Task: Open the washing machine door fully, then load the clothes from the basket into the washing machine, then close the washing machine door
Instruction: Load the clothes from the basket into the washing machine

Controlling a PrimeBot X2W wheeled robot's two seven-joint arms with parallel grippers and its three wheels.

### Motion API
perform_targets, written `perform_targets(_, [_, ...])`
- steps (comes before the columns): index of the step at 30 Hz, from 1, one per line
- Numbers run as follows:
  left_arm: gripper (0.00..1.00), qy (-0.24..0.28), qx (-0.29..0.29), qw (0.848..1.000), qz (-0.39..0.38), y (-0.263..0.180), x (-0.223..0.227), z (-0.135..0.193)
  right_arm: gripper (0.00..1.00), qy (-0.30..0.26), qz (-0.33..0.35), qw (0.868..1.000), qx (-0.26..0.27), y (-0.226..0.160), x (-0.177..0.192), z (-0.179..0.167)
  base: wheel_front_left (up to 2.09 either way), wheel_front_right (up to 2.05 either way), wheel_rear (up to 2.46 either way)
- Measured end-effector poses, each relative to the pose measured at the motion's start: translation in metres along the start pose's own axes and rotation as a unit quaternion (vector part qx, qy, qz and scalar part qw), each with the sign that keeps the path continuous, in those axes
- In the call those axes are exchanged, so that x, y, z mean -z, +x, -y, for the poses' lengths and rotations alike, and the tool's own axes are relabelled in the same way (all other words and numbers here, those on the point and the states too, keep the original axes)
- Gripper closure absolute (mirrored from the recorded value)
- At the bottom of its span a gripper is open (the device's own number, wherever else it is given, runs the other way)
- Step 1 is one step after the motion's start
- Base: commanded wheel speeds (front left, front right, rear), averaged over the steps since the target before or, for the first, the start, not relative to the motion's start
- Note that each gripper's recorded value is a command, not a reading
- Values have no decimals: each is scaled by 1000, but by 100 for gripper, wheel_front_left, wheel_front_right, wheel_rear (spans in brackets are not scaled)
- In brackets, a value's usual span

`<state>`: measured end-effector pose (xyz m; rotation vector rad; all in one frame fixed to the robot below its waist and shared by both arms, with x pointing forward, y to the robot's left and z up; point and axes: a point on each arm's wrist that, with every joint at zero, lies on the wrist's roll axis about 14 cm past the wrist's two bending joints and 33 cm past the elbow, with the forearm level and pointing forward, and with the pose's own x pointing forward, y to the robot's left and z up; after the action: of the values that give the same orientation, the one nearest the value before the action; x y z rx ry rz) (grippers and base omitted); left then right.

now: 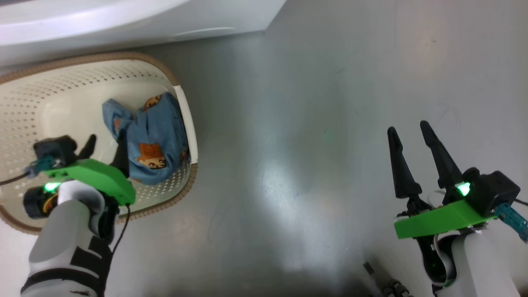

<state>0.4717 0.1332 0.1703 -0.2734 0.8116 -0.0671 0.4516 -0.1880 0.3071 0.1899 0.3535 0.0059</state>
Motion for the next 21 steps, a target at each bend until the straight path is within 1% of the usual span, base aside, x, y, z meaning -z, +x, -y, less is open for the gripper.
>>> perform_targets(6, [0,0,30,998,-50,5,20,16,0,-1,0,1000,4,3,1,3,0,0,0])
perform_targets(11, [0,13,29,995,-94,6,34,7,0,-1,-2,1000,5,4,3,3,0,0,0])
perform_targets(18, [0,11,47,992,-117,22,38,17,0,-3,-15,1000,15,3,12,11,0,0,0])
perform_targets(21, [0,-3,48,990,-130,28,43,18,0,-4,-22,1000,20,2,18,15,0,0,0])
